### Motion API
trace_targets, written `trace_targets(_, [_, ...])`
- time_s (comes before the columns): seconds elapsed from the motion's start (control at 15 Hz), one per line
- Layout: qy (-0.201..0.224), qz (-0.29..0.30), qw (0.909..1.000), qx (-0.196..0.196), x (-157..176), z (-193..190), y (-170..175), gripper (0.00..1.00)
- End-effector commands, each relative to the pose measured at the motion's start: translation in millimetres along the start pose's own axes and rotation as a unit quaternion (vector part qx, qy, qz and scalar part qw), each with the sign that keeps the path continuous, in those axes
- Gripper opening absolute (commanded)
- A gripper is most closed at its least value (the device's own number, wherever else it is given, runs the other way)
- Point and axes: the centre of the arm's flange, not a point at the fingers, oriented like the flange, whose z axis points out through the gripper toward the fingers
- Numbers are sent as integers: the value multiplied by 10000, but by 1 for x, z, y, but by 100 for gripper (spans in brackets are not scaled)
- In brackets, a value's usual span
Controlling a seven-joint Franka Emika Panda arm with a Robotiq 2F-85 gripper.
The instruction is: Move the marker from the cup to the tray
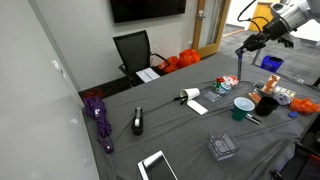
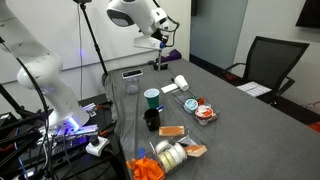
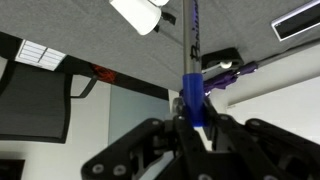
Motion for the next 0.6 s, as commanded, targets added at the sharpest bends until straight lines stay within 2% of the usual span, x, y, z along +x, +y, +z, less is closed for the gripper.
trace_targets(0.0, [99,722,9965,-413,19,22,50,5])
trace_targets(0.2, [8,1317,9886,-726,18,52,84,5])
trace_targets(0.53, [-308,1929,9725,-1265,-18,125,128,5])
